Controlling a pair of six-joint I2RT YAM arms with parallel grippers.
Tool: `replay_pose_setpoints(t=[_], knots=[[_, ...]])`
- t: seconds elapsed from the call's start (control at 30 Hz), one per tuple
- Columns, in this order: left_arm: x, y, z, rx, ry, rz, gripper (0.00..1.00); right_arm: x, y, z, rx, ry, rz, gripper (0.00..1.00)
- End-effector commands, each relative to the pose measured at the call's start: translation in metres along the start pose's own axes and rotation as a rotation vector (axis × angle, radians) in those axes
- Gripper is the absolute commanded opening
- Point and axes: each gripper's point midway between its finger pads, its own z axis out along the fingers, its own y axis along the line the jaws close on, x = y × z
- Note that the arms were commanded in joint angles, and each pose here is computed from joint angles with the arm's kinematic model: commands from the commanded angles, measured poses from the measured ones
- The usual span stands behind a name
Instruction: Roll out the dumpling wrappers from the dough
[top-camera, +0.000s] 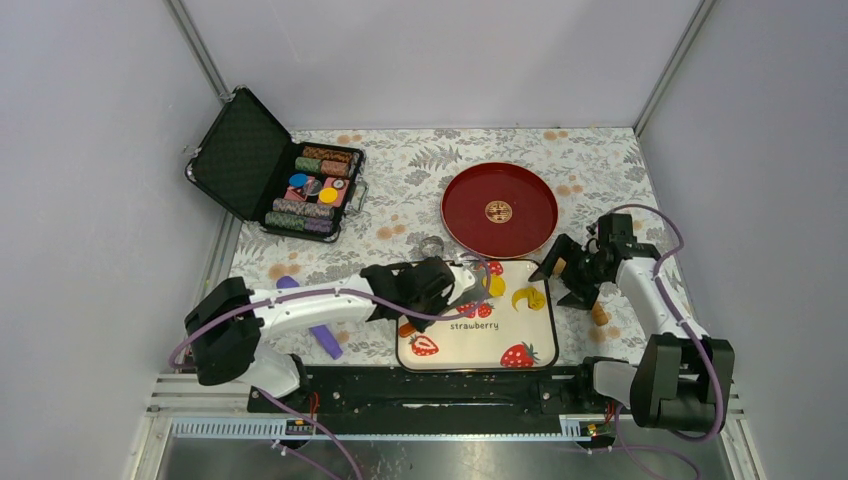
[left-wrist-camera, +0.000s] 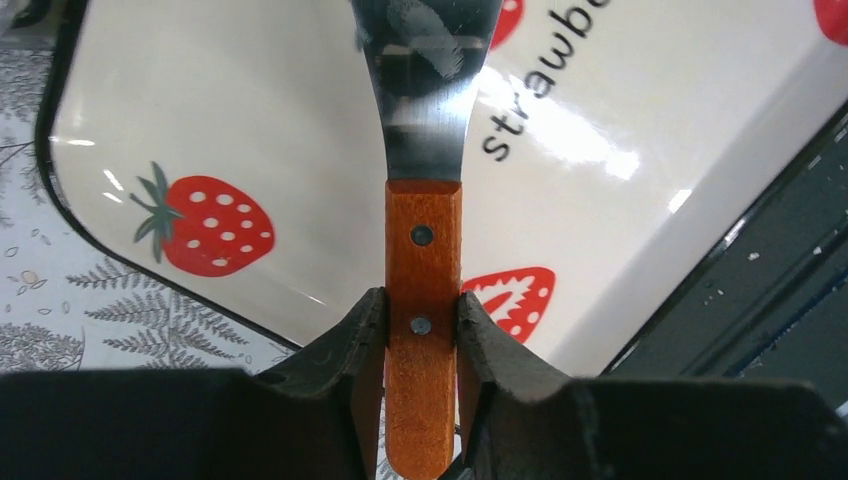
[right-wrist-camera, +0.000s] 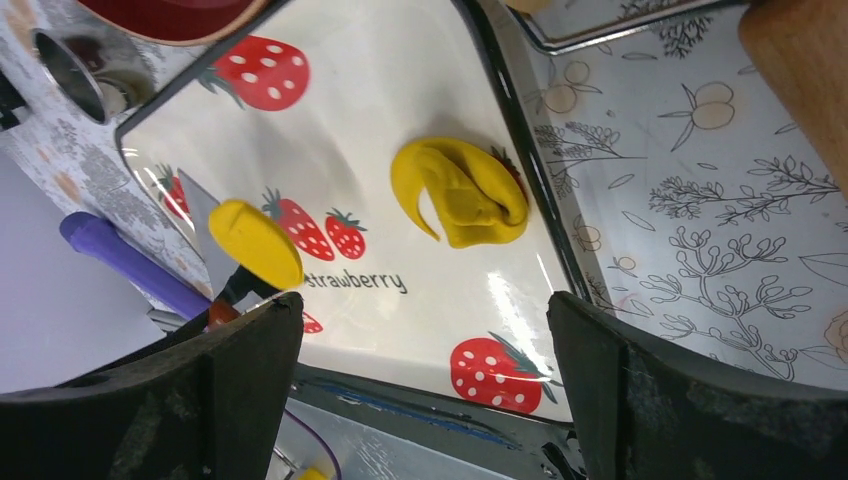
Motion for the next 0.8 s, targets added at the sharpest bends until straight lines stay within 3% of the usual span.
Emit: replay_pose_setpoints(t=[0.0, 0.27, 0.57, 0.77], knots=[[-0.044, 0.019, -0.011, -0.035, -0.124, -0.055, 0.00, -0.013, 0.020, -0.021, -0.043, -0.051, -0.052, 0.99], [-0.080, 0.060, -0.010, -0.098, -0.146, -0.099, 0.00, -0.032, 0.053, -0.035, -0.113, -0.055, -0.097, 0.92], [-0.135, 0.104, 0.009, -0.147, -0.175, -0.139, 0.00, -0.057, 0.117, -0.018, -0.160, -0.012, -0.178, 0.83], [-0.160, 0.125, 0.032, -0.155, -0.180, -0.169, 0.00, -0.085, 0.159, 0.006, -0.210, 0.009, -0.181, 0.69]])
